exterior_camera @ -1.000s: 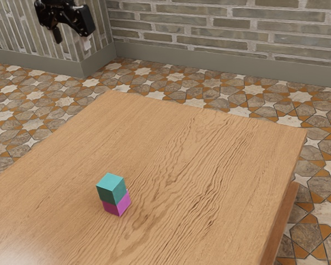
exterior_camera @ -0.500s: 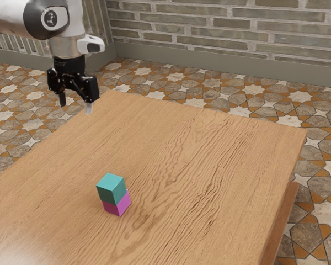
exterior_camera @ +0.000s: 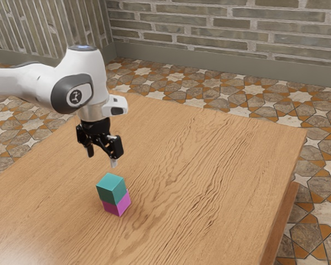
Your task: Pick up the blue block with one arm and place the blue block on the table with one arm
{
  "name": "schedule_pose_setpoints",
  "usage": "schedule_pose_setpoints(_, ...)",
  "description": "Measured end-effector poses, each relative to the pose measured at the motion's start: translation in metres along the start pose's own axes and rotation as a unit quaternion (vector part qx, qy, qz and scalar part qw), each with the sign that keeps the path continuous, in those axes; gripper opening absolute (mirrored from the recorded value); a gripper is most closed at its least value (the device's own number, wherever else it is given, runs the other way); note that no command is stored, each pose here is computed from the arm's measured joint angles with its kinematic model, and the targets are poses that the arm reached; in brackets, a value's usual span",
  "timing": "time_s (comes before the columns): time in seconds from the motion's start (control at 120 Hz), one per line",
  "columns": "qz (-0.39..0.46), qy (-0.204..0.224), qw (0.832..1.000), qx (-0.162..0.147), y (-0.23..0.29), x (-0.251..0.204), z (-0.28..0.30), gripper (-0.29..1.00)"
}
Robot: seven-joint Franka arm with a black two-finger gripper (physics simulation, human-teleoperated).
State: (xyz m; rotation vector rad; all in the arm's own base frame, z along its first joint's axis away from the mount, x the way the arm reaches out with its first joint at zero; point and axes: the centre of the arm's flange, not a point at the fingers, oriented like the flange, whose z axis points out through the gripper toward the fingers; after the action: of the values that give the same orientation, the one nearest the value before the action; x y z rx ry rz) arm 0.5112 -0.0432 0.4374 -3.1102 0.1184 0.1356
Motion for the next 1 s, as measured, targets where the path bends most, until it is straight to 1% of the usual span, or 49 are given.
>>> schedule_pose_setpoints(0.225, 0.001, 0.009, 1.000, -0.003, -0.002, -0.006, 0.032, 0.70)
schedule_pose_setpoints(0.375, 0.005, 0.013, 1.000, -0.006, 0.000, -0.002, 0.044, 0.70)
schedule_pose_setpoints(0.642, 0.010, 0.008, 1.000, -0.008, 0.003, -0.003, 0.070, 0.70)
schedule_pose_setpoints(1.0, 0.015, -0.010, 1.000, -0.010, 0.005, 0.006, 0.101, 0.70)
